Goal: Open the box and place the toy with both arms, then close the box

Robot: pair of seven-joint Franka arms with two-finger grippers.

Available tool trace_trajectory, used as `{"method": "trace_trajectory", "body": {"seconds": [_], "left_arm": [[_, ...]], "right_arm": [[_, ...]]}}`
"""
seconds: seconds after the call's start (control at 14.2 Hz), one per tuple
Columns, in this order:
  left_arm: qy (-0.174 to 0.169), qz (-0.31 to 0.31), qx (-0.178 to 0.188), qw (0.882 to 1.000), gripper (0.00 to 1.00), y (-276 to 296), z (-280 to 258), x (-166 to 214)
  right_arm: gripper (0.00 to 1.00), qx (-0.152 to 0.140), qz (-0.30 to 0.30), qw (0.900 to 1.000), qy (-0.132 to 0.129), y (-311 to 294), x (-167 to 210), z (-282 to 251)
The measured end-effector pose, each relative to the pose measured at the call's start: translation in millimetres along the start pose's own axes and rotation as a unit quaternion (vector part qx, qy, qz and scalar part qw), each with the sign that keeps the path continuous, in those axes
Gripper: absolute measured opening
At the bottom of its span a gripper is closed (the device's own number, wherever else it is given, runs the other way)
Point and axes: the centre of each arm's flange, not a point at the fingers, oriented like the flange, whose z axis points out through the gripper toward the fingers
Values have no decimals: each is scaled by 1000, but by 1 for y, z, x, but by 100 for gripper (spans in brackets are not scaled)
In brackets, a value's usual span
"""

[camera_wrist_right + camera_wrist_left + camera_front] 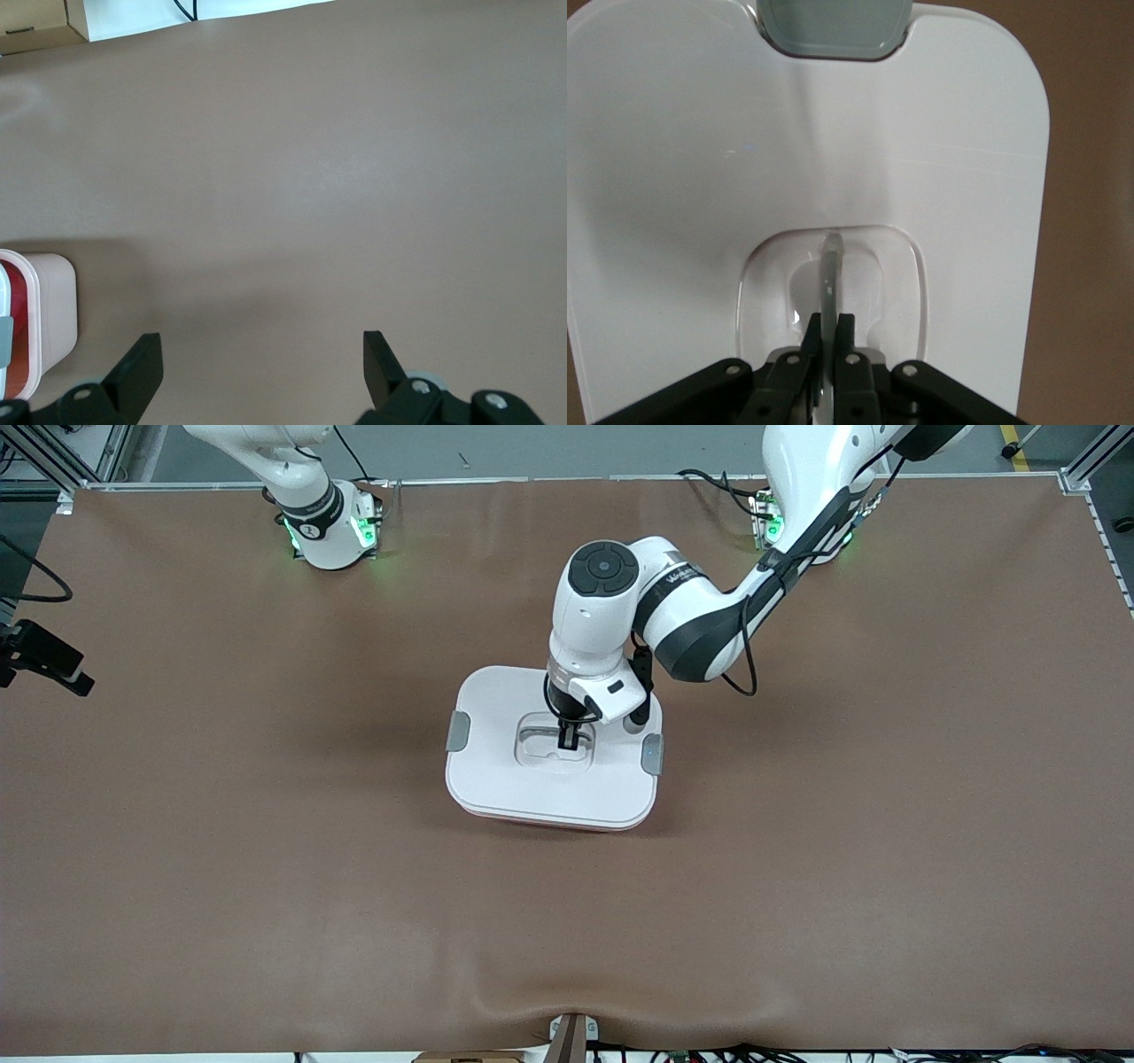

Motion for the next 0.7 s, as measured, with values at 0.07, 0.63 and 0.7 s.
{"method": "trace_trajectory", "body": {"seconds": [0.07, 0.63, 0.7], "left_arm": [[1, 1, 0, 1000, 7, -1, 1, 0], [10, 13, -3, 1000, 7, -6, 6, -3], [13, 15, -4, 1000, 7, -7, 7, -2]], "right_arm": [[100, 0, -1, 1000, -1, -1, 0, 1], [100, 0, -9, 1000, -7, -4, 1, 8], [100, 0, -9, 1000, -8, -4, 1, 9]]}}
